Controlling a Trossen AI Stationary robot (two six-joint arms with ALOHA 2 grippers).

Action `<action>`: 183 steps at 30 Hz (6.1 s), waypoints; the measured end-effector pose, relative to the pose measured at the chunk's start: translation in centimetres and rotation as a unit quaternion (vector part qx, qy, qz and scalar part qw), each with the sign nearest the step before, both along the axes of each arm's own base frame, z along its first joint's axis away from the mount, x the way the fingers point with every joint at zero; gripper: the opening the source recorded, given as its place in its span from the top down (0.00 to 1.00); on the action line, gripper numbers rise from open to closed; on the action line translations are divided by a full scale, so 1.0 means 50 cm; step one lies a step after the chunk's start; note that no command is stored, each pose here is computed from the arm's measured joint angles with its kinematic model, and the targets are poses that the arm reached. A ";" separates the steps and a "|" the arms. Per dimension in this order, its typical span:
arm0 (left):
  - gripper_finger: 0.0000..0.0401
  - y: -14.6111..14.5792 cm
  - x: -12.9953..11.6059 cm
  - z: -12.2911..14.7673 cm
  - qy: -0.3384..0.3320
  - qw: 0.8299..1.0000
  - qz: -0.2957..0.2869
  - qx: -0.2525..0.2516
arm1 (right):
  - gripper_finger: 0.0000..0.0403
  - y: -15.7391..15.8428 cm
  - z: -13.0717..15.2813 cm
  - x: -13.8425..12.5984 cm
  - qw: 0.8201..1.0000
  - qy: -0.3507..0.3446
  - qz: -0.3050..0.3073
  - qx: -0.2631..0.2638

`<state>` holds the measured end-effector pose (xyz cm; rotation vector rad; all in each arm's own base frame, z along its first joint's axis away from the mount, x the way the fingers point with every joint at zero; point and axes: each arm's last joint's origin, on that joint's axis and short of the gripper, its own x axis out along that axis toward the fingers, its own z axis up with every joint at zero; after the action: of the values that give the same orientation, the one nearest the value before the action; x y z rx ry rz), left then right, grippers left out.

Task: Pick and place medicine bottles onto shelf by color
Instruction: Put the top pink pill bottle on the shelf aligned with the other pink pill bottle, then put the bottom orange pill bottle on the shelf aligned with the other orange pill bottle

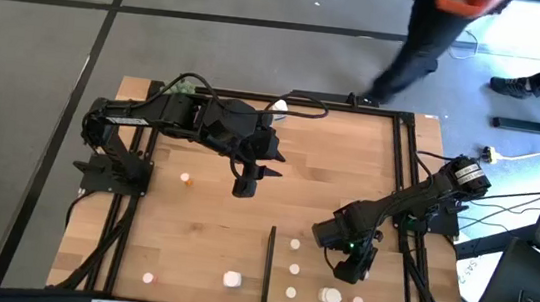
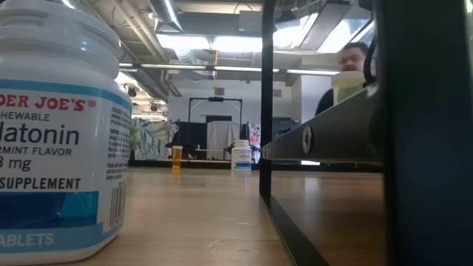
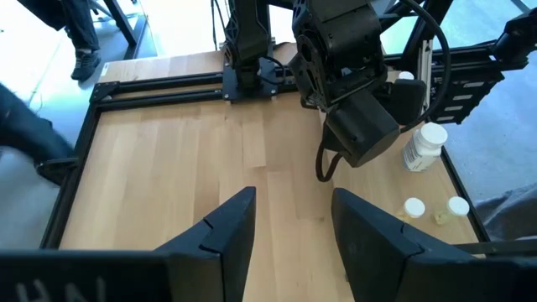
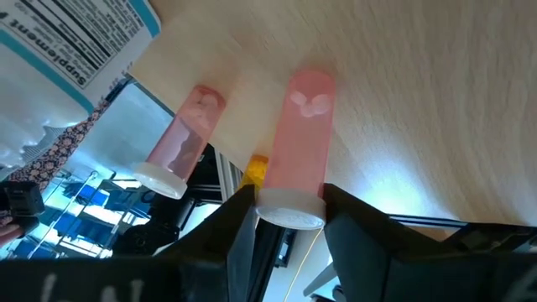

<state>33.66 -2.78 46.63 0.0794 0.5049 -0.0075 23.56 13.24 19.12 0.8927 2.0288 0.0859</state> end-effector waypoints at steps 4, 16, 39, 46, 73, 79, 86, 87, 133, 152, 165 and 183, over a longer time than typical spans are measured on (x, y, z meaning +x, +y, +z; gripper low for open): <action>0.62 0.000 0.000 0.000 0.000 1.000 0.000 0.000 | 0.66 0.000 -0.001 0.000 1.000 -0.003 0.001 -0.005; 0.62 0.000 0.000 0.000 0.000 1.000 0.000 0.001 | 0.66 0.000 0.000 0.001 1.000 -0.007 0.000 -0.008; 0.62 -0.003 0.000 0.000 0.001 1.000 -0.024 -0.011 | 0.66 0.000 0.000 0.003 1.000 -0.014 0.001 -0.012; 0.62 -0.003 0.000 0.000 0.001 1.000 -0.024 -0.011 | 0.66 0.000 0.000 0.003 1.000 -0.013 0.000 -0.010; 0.62 -0.003 0.000 0.000 0.001 1.000 -0.024 -0.011 | 0.52 -0.005 0.001 0.000 1.000 -0.003 0.006 0.003; 0.62 -0.003 0.000 0.000 0.001 1.000 -0.024 -0.011 | 0.52 -0.001 0.019 0.011 1.000 -0.020 0.007 0.004; 0.62 -0.003 0.000 0.000 0.001 1.000 -0.024 -0.011 | 0.52 -0.005 0.040 0.011 1.000 -0.011 0.008 -0.024; 0.62 -0.003 0.000 0.000 0.001 1.000 -0.024 -0.011 | 0.52 -0.007 0.043 0.012 0.999 -0.011 0.009 -0.036; 0.62 -0.104 -0.179 -0.045 0.231 0.935 0.232 -0.135 | 0.52 -0.137 0.538 -0.072 0.773 -0.480 -0.025 -0.413; 0.62 -0.016 -0.274 -0.168 0.278 0.804 0.454 -0.267 | 0.52 -0.148 0.564 -0.110 0.740 -0.543 0.082 -0.388; 0.62 0.062 -0.296 -0.304 0.351 0.645 0.590 -0.336 | 0.52 -0.179 0.575 -0.085 0.703 -0.587 0.150 -0.372; 0.62 0.109 -0.288 -0.513 0.358 0.674 0.552 -0.335 | 0.52 -0.243 0.591 -0.060 0.690 -0.599 0.056 -0.402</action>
<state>19.27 2.66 20.97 -1.0226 1.2525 1.0149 20.56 1.12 48.69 0.0062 0.6773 -0.1313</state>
